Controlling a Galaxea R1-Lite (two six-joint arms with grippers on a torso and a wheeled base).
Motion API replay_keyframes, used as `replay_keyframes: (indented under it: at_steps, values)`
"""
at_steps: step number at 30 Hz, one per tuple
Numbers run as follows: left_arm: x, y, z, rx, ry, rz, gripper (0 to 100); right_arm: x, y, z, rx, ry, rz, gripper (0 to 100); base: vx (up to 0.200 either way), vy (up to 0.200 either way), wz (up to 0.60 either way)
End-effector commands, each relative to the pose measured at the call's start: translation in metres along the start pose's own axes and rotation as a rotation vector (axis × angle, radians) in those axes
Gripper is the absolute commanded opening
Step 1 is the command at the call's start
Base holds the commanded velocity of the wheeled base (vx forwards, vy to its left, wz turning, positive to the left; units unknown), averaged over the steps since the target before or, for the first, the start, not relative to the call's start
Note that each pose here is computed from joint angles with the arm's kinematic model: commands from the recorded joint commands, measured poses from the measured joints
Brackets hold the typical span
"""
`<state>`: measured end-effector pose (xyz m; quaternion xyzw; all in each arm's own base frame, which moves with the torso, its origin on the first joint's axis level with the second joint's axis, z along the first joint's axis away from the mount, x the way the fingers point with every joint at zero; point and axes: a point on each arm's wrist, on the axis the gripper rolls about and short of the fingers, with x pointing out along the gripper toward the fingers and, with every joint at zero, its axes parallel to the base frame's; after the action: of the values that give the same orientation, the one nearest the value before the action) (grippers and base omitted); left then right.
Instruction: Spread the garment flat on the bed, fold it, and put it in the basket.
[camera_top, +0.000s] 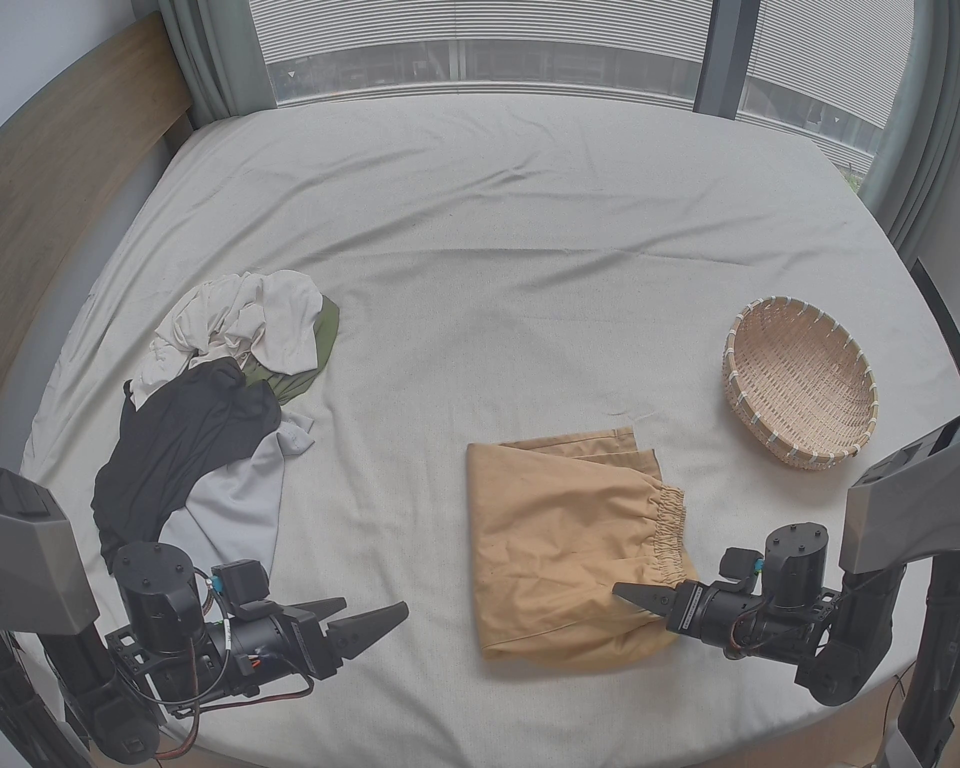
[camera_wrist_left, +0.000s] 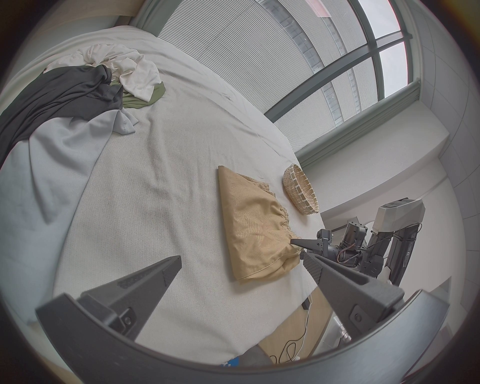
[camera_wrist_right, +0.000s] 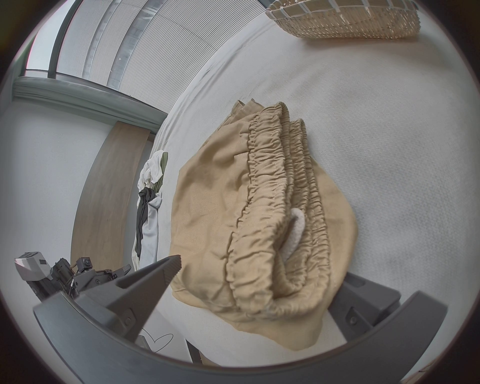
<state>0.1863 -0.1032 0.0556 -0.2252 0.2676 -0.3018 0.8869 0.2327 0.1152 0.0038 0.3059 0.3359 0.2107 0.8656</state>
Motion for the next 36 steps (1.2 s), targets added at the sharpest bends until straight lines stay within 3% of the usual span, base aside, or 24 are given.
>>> replay_keyframes:
  at_steps: [1, 10, 16, 17, 25, 36]
  values:
    - [-0.001, 0.0, -0.001, -0.002, 0.002, 0.003, 100, 0.002, 0.0, 0.0, -0.001, 0.001, 0.003, 0, 0.0, 0.0, 0.0]
    - [-0.002, 0.001, -0.001, 0.021, 0.005, 0.007, 100, -0.001, 0.006, -0.002, -0.013, 0.006, 0.021, 0, 0.0, 0.0, 0.0]
    - [-0.003, 0.002, -0.003, 0.08, 0.004, 0.028, 100, -0.019, 0.035, 0.0, -0.064, -0.019, 0.124, 0, 0.0, 0.0, 0.0]
    - [-0.002, 0.002, -0.003, 0.096, 0.003, 0.031, 100, -0.025, 0.047, 0.001, -0.087, -0.032, 0.173, 0, 0.0, 0.0, 0.0]
    - [-0.005, 0.0, 0.001, 0.102, -0.019, 0.026, 100, -0.041, 0.083, 0.009, -0.18, -0.102, 0.331, 0, 0.0, 0.0, 0.0]
    - [-0.009, -0.004, 0.004, 0.169, -0.043, 0.015, 100, -0.051, 0.105, 0.031, -0.246, -0.22, 0.423, 0, 0.0, 0.0, 0.0]
